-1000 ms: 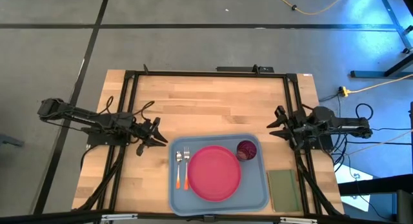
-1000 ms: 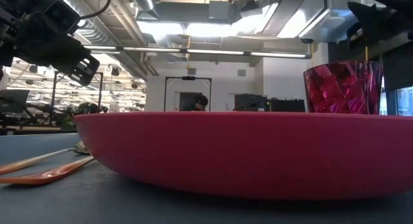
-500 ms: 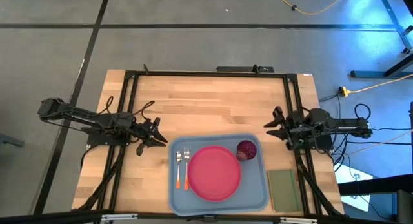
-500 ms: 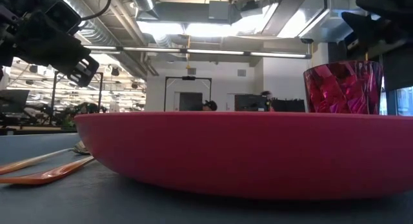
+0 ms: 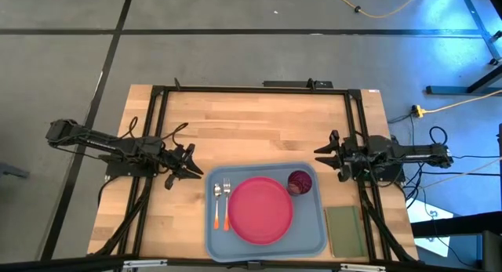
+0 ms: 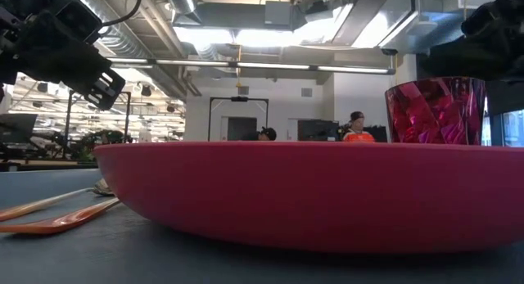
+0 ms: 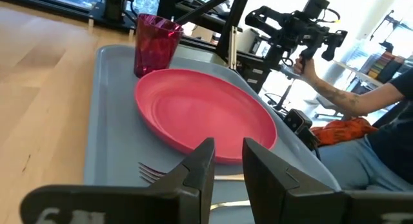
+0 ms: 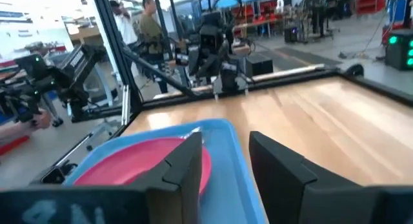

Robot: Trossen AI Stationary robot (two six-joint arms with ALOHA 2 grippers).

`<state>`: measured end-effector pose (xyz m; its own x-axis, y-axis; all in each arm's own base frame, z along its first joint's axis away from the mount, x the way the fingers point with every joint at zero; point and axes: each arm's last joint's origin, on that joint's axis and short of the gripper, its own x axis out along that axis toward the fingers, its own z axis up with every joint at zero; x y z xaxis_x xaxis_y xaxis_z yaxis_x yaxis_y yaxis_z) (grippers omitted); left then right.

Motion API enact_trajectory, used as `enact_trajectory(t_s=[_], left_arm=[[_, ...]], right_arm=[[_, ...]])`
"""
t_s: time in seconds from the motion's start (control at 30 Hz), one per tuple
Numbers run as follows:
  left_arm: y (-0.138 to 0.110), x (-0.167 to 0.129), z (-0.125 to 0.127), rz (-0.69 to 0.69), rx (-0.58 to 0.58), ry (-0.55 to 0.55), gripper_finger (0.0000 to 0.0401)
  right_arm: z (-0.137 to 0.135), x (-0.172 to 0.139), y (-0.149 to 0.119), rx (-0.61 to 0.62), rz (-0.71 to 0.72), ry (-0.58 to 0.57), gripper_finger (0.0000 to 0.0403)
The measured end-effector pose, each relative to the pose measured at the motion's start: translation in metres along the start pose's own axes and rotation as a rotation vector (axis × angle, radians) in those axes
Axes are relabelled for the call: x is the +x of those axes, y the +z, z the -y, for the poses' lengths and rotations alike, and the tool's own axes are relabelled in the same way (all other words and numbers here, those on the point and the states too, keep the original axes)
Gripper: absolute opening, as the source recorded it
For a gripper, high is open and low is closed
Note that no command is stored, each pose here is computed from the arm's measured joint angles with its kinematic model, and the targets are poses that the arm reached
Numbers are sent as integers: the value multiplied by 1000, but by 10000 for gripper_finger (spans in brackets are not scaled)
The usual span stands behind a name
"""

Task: Pick and place plate/cup/fork/spoon on tray
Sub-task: Return to Home Position

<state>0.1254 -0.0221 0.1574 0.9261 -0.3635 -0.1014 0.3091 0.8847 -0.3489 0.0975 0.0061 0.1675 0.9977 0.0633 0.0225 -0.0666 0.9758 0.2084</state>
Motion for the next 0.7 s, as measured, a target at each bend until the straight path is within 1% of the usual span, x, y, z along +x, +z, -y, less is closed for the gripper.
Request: enact_trajectory(t_s=[0.17, 0.3, 0.4, 0.6, 0.7], left_arm=[[0, 0, 0, 0, 3, 0, 73], [-2, 0, -1, -22, 37, 7, 73], [-5, -1, -2, -52, 37, 17, 73], [4, -7, 5, 38, 115, -59, 73], [6, -12, 7, 70, 128, -74, 73]], right_arm=[[0, 0, 1, -37, 11, -4, 134], [0, 0, 1, -77, 12, -17, 134], [0, 0, 1, -60, 13, -16, 134], [0, 0, 1, -57, 12, -16, 134], [0, 0, 1, -58, 12, -16, 134]])
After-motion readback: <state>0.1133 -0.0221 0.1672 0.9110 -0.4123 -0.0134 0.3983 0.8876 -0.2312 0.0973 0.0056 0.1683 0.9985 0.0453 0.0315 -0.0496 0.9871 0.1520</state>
